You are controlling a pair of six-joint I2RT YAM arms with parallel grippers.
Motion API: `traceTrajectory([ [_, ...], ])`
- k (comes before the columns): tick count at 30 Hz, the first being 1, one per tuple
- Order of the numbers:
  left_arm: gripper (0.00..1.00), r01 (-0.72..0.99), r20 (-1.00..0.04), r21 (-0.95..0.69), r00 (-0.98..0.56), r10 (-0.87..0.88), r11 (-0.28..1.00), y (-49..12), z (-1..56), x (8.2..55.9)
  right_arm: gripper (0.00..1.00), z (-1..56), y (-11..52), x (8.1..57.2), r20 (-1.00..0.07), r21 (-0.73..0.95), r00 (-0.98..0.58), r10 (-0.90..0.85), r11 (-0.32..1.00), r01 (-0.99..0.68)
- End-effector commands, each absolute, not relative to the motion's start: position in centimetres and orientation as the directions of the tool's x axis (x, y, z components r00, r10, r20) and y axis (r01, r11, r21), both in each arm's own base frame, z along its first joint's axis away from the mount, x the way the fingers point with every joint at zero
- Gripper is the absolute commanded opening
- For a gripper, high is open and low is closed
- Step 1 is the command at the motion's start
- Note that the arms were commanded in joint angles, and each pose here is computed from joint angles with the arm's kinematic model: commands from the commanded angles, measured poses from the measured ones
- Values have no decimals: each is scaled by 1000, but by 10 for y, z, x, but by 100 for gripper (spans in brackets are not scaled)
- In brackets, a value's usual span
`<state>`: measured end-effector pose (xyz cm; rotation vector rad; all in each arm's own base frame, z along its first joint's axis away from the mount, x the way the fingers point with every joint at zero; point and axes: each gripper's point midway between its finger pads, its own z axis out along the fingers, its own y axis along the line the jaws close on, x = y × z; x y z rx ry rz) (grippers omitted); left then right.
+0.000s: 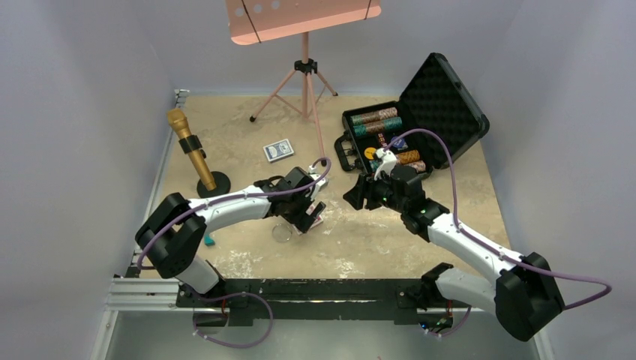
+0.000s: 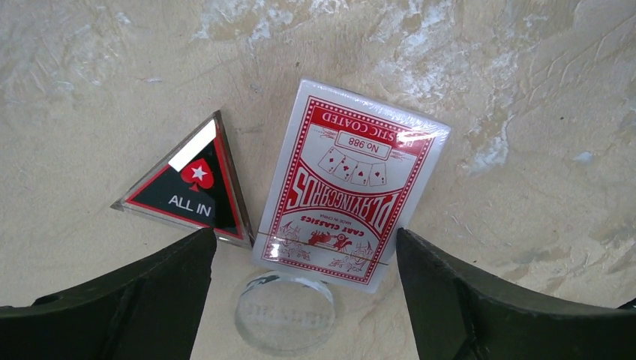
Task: Pack up texas hold em set
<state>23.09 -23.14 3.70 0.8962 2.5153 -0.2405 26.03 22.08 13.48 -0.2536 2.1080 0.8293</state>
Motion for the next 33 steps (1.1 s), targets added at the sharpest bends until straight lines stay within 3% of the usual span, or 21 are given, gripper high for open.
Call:
traceTrajectory([
  [1, 92, 650, -479, -10, -670, 567, 760, -242, 36, 233, 60, 143, 224, 264, -783, 481, -608, 132, 749, -456],
  [16, 88, 695, -416, 10, -650, 635, 719, -253, 23, 211, 60, 142, 219, 263, -784, 469, -608, 130, 765, -441],
  [22, 67, 697, -391, 5, -659, 643, 717, -253, 18, 208, 60, 142, 217, 261, -785, 467, -605, 133, 768, -437],
  [29, 1, 689, -448, 45, -633, 631, 723, -252, 38, 216, 64, 140, 218, 259, -763, 493, -629, 147, 762, -420],
  [33, 0, 696, -593, 58, -553, 585, 716, -255, 78, 225, 67, 139, 212, 259, -735, 527, -657, 167, 750, -399],
])
